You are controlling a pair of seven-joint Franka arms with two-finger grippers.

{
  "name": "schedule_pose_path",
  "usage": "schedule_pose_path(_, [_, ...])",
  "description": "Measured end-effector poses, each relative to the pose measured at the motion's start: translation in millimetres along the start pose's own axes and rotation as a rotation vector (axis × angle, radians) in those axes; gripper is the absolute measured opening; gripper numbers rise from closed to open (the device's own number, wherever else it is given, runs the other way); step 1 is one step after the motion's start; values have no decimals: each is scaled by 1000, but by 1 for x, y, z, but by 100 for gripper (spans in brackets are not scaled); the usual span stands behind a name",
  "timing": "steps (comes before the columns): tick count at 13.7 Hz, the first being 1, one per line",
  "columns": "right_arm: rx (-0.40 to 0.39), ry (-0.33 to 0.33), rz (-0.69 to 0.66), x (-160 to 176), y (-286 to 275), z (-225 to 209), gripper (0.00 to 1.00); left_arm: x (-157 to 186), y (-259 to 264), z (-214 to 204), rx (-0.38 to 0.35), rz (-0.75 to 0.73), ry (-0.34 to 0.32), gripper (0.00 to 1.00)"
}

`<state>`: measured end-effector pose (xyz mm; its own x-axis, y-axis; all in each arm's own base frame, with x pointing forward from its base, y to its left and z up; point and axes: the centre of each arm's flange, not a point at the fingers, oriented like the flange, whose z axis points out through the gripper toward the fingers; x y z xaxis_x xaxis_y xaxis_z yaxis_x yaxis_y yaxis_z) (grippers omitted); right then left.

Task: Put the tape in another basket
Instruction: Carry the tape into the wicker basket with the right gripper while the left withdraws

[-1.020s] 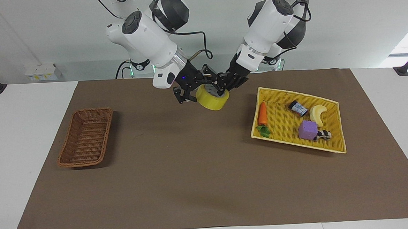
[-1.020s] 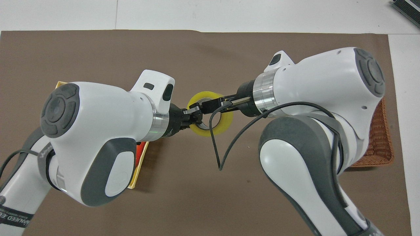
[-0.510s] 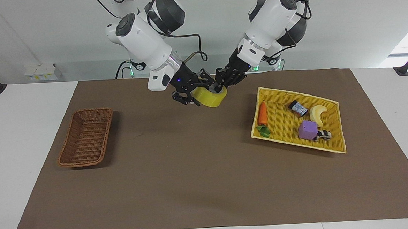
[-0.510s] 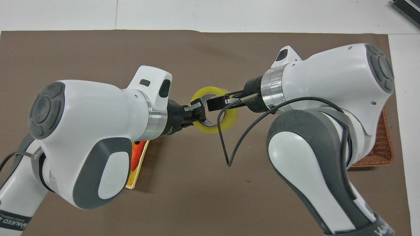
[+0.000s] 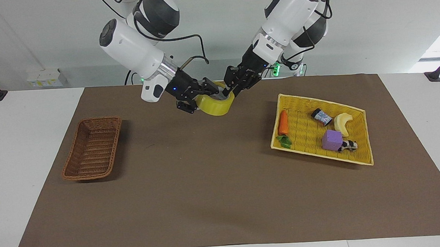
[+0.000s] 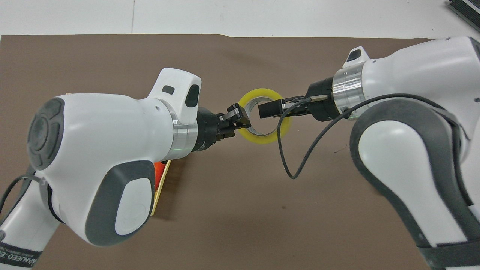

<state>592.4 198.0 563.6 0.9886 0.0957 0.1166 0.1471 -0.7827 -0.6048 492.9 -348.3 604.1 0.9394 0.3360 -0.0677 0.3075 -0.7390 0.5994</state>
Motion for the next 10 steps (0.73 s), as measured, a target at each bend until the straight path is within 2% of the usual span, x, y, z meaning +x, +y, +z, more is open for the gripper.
schedule_pose_path(2, [-6, 9, 25, 4, 45, -35, 0, 12, -5, -32, -48, -58, 21, 76])
schedule_pose_path(4, [0, -19, 17, -3, 94, -72, 0, 25, -16, -63, -73, -94, 37, 99])
schedule_pose_path(6, [0, -41, 3, -18, 153, -117, 0, 33, -27, -76, -62, -114, 37, 100])
schedule_pose_path(8, [-84, -43, 31, -39, 212, -161, 0, 44, -40, -79, -20, -120, 49, 100])
schedule_pose_path(10, [-169, -54, 82, -49, 243, -174, 0, 55, -54, -81, 68, -90, 96, 100])
